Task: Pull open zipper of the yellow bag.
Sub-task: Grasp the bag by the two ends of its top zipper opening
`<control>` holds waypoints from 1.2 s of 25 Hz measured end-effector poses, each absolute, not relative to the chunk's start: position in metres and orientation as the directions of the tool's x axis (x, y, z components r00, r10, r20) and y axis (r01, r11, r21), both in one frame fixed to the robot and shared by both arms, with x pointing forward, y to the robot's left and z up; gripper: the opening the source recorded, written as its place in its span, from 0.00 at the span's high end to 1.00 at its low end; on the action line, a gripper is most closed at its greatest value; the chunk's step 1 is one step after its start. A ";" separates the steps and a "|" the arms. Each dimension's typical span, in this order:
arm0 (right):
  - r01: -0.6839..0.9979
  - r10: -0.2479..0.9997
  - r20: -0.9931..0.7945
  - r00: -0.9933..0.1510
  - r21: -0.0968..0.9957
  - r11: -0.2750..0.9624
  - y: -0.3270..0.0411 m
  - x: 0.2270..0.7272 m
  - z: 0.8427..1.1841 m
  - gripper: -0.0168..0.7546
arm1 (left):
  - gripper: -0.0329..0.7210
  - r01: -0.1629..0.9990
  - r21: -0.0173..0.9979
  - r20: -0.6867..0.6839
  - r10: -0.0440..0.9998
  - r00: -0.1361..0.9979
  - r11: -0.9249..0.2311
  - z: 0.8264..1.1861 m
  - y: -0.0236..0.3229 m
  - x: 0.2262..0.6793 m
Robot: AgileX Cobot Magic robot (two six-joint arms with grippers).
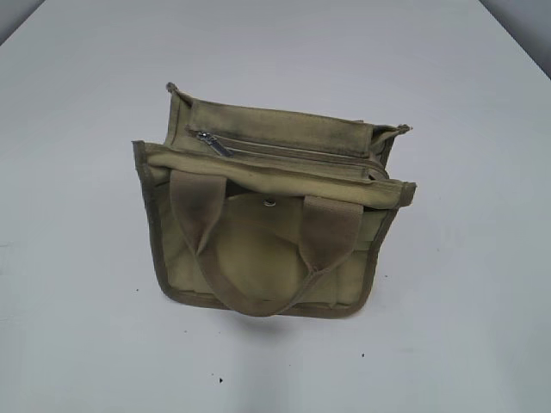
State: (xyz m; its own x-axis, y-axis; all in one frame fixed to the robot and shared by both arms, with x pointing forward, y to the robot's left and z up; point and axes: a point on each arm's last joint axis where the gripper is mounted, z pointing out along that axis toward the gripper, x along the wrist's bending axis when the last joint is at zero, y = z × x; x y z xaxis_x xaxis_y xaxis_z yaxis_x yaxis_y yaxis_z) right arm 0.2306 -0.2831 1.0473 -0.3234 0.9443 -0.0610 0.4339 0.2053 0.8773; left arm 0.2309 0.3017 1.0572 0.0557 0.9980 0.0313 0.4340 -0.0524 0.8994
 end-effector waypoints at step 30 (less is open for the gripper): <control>0.434 0.944 -0.061 -0.323 0.877 0.205 -0.283 0.231 1.047 0.22 | 0.38 0.434 0.899 0.031 0.998 0.056 -0.052 1.057 0.302 0.231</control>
State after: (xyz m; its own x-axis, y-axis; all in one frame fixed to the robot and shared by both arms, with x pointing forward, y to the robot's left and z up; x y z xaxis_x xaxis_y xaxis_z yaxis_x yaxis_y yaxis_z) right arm 0.2306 -0.2831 1.0473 -0.3234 0.9443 -0.0610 0.4339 0.2053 0.8773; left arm 0.2309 0.3017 1.0572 0.0557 0.9980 0.0313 0.4340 -0.0524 0.8994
